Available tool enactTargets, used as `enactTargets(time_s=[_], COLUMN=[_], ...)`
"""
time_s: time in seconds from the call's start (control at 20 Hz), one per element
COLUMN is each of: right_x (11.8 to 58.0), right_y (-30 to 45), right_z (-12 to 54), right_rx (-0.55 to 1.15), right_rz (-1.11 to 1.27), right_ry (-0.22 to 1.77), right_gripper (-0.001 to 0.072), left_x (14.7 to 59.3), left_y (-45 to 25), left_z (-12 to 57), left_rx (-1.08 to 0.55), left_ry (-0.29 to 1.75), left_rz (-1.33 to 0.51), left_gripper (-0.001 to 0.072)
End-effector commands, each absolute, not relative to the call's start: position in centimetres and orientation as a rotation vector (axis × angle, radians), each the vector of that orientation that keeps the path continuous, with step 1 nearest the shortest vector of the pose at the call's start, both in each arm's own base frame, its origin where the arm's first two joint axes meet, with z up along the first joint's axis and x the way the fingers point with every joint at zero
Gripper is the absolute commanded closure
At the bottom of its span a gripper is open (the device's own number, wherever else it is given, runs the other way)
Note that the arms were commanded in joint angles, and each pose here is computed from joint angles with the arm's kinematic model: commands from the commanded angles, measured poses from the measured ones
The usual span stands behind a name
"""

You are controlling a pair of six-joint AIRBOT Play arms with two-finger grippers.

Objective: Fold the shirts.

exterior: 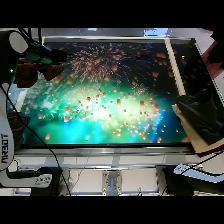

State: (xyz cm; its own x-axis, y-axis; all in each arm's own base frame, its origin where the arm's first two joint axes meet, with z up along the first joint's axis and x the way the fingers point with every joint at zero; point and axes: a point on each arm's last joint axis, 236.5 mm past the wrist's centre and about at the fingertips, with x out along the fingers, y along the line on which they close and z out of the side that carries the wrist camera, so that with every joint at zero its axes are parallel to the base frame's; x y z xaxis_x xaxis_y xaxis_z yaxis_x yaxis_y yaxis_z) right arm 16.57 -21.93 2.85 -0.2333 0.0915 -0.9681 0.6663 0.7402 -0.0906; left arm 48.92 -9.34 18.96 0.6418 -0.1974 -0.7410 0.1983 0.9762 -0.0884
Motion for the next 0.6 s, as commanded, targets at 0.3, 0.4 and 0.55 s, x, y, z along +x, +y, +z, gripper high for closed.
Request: enactTargets(time_s=[0.3, 0.4, 0.55], right_x=[37.6, 40.5, 42.9], right_y=[-15.0, -8.3, -0.9], right_z=[16.3, 20.3, 18.8], right_rx=[0.733, 0.605, 0.382], right_rz=[0.026, 0.338, 0.458], right_ry=[0.809, 0.676, 0.724], right_gripper=[0.0393, 0.0395, 0.0395], left_x=[48.8, 48.8, 48.2], left_y=[-9.9, -10.5, -11.8], left_z=[19.0, 19.1, 19.1], left_rx=[-0.025, -0.044, -0.085], left_ry=[0.846, 0.842, 0.863], left_rz=[-0.243, -0.261, -0.307], left_gripper=[0.0697, 0.0697, 0.0697])
